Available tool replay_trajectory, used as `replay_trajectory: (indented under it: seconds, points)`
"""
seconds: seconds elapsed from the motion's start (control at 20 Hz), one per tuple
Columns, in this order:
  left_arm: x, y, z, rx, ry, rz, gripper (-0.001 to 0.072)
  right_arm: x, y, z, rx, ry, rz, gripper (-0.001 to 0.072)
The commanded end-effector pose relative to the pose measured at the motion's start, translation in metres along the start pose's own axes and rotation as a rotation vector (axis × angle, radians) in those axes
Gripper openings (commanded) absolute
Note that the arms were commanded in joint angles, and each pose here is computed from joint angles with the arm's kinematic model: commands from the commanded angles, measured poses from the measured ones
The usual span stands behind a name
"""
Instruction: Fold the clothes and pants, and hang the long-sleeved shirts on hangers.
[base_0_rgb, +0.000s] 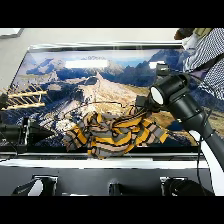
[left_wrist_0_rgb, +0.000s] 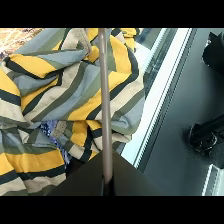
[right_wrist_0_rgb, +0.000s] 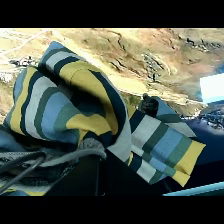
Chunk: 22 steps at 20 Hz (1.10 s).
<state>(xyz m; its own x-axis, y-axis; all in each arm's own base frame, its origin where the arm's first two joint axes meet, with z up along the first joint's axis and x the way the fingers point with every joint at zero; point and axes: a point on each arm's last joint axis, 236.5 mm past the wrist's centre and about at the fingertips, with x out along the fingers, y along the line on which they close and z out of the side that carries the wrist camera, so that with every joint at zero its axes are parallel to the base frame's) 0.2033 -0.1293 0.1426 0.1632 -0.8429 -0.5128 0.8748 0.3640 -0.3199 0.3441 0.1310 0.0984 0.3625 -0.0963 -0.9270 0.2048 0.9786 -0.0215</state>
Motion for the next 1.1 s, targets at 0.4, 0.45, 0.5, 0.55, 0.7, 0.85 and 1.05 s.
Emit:
replay_trajectory:
  seconds: [0.4, 0.45, 0.5, 0.55, 0.7, 0.85, 1.05]
  points:
    - [-0.001, -0.004, 0.002, 0.013, -0.004, 0.011, 0.0019, 0.004, -0.005, 0.004, 0.010, -0.011, -0.030, 0.0023]
    - [-0.001, -0.003, 0.002, 0.014, -0.005, 0.012, 0.0020, 0.004, -0.005, 0.004, 0.010, -0.010, -0.030, 0.0023]
    - [0.000, -0.002, 0.003, 0.013, -0.007, 0.018, 0.0020, 0.004, -0.004, 0.003, 0.010, -0.010, -0.027, 0.0024]
    - [0.001, 0.000, 0.004, 0.015, -0.008, 0.021, 0.0019, 0.004, -0.003, 0.003, 0.009, -0.008, -0.022, 0.0024]
    - [0.007, -0.001, 0.003, 0.021, 0.005, -0.012, 0.0019, 0.004, -0.001, 0.001, 0.000, -0.001, -0.013, 0.0024]
    - [0.015, -0.004, 0.000, 0.024, 0.027, -0.053, 0.0020, 0.004, 0.007, 0.002, -0.005, -0.003, 0.017, 0.0024]
    - [0.017, 0.003, 0.001, 0.020, 0.022, -0.033, 0.0019, 0.004, 0.010, -0.001, -0.010, 0.006, 0.034, 0.0024]
